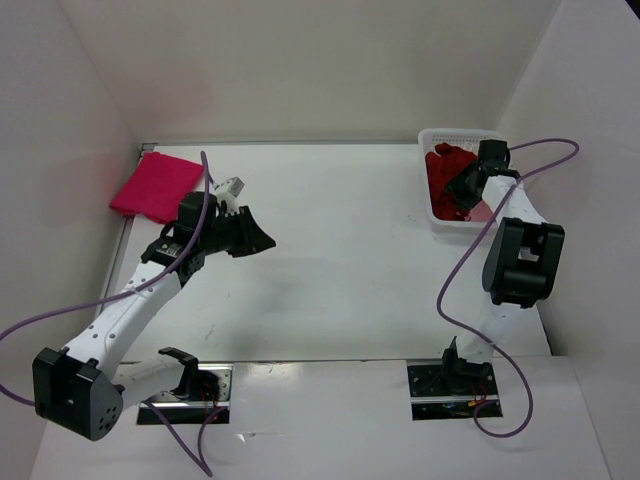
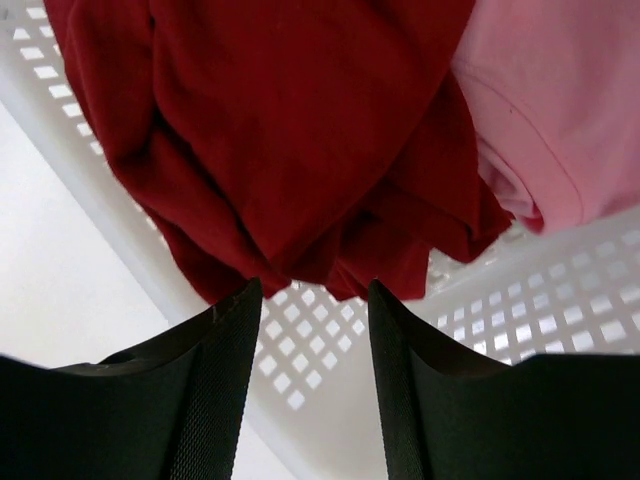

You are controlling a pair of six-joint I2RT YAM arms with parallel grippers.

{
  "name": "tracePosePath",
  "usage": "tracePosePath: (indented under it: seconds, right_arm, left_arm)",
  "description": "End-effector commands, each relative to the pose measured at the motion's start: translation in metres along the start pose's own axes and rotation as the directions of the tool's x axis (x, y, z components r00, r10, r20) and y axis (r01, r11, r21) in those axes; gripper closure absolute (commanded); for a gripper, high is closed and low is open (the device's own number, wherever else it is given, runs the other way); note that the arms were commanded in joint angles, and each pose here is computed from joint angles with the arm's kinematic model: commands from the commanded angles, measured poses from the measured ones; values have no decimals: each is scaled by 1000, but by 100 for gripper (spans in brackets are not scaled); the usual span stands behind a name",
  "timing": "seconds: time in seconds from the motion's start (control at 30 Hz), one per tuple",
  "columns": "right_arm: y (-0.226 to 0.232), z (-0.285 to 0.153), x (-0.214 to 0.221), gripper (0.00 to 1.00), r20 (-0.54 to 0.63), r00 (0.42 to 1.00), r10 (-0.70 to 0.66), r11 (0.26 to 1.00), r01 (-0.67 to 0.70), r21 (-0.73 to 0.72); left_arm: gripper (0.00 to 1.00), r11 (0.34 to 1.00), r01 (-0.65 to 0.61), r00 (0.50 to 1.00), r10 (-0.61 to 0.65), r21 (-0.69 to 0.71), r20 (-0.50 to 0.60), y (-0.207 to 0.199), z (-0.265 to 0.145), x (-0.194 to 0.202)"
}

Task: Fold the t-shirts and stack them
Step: Grab crumpled tshirt from bin with the right arm

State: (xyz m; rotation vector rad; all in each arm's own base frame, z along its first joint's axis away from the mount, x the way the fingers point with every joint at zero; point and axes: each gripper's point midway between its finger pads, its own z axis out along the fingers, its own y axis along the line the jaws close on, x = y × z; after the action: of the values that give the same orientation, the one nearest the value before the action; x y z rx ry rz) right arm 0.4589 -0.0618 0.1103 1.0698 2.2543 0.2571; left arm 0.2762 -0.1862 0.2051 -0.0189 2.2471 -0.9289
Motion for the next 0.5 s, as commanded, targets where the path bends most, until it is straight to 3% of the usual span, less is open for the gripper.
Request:
tracePosePath:
  seconds: [0.0,0.1,0.23,0.33,0.37,0.47]
  right_arm:
    - [29,-1,-36,48,87,995,48,994,-39,-101]
    - [36,5,-41,50,96,994,57,991,-45,-123]
    - [35,18,-48,60,106,993,59,994,-48,-103]
    - [33,20,-56,73,121,991,57,994,-45,-95]
    - [32,20,-56,82,123,991,45,995,-33,-94]
    - [35,8,-61,96,148,988,37,995,-22,-100]
  left_arm:
    - [69,999,-26,999,25,39,27,-9,0,-7]
    - [65,998,-35,999,33,49,43,-13,-5,-10]
    - [64,999,-27,999,26,33,34,-9,-6,-5]
    - [60,999,-27,999,26,33,34,-9,-6,-5]
    - [58,999,-27,999,26,33,34,-9,-6,-5]
    - [48,999,-31,999,29,37,41,-11,-8,-6]
